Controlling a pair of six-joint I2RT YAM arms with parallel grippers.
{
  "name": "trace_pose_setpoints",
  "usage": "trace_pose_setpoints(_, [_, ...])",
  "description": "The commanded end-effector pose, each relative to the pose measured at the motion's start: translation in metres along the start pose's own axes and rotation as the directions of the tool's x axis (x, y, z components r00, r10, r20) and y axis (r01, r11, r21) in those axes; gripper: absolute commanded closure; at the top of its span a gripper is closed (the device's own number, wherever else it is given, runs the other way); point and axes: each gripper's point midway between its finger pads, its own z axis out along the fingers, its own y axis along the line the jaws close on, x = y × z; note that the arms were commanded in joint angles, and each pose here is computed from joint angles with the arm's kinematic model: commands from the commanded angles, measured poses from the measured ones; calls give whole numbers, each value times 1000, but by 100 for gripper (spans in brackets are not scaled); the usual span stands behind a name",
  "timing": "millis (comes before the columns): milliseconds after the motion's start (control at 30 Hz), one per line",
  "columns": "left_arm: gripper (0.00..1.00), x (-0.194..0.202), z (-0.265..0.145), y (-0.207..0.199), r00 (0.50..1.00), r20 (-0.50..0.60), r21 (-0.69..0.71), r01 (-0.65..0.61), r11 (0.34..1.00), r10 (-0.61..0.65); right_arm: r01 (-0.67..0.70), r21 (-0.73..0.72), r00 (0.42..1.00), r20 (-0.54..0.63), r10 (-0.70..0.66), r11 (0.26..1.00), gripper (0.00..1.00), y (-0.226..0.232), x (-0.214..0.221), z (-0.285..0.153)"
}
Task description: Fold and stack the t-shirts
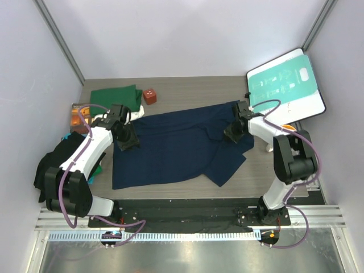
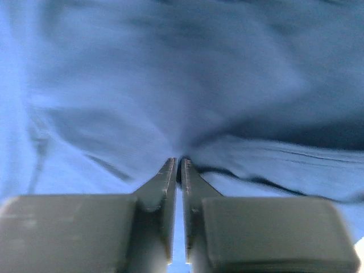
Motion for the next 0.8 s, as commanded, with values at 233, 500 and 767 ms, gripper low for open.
trace_pose_setpoints(233, [64,-4,4,-1,1000,7,-14,-22,1000,22,311,-54,939,173,-298,949,57,40,-44,-39])
trace_pose_setpoints(500, [65,2,12,-1,1000,-11,-17,-23,1000,23,292,79,952,75,-298,953,50,-46,-17,-55])
trace_pose_setpoints(767, [65,1,11,-7,1000,-10,-8,-29,1000,29,167,114,986,-3,-168,979,49,-81,-8,-39])
